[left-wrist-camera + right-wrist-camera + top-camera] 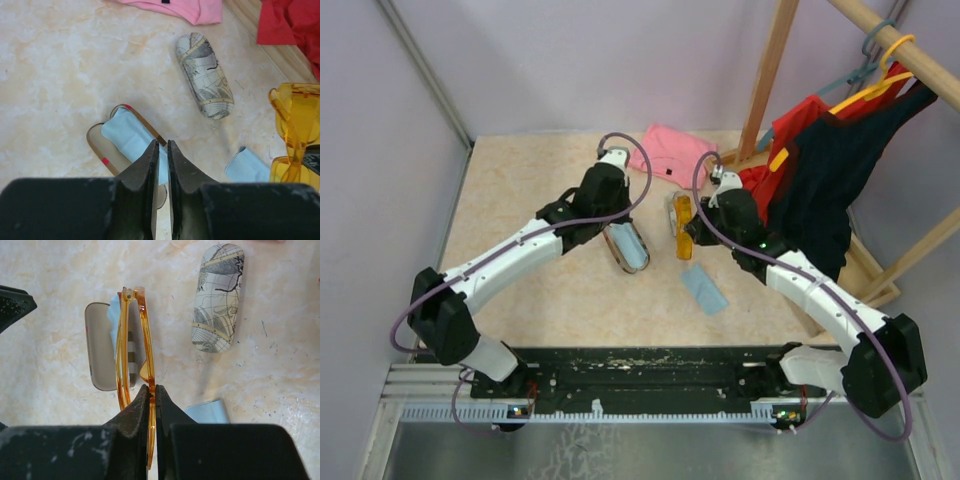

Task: Organize the sunglasses
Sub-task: Fold the sunglasses, then adjust the sunglasses case at the center of the board.

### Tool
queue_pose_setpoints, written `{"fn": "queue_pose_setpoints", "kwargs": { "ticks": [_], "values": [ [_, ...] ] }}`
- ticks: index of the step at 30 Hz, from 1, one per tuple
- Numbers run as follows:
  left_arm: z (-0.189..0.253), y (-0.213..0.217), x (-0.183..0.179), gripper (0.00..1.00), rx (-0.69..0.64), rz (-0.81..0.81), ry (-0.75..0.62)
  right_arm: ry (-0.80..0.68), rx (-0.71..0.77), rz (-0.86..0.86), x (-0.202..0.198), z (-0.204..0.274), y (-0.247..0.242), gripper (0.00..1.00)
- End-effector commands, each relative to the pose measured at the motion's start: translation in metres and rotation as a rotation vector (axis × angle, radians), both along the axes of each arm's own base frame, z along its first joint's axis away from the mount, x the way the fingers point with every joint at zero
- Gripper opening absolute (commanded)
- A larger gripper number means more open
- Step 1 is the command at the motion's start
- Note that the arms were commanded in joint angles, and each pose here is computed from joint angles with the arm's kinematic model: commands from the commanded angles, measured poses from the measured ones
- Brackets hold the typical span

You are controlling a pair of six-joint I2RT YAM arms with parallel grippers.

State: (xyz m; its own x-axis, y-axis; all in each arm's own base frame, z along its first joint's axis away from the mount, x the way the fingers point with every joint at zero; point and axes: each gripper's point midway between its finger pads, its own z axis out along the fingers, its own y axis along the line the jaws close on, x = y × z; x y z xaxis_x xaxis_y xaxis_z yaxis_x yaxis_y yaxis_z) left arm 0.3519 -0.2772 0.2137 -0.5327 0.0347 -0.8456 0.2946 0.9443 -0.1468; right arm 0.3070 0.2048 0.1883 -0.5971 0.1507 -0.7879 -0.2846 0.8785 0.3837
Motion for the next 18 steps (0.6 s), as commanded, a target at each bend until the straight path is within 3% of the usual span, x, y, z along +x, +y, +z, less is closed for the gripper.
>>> {"fn": "queue_pose_setpoints", "kwargs": {
  "ticks": [1,18],
  "values": [
    [-0.003,-0.021,-0.004,0.15,-0.032,-0.093,0.001,-0.059,0.017,-0.025,0.017,0.031,0.006,0.0],
    [-0.023,-0.072,-0.015,0.1,-0.016,-0.206,0.054,-0.002,0.066,0.063,0.024,0.029,0.048,0.0]
  ]
}}
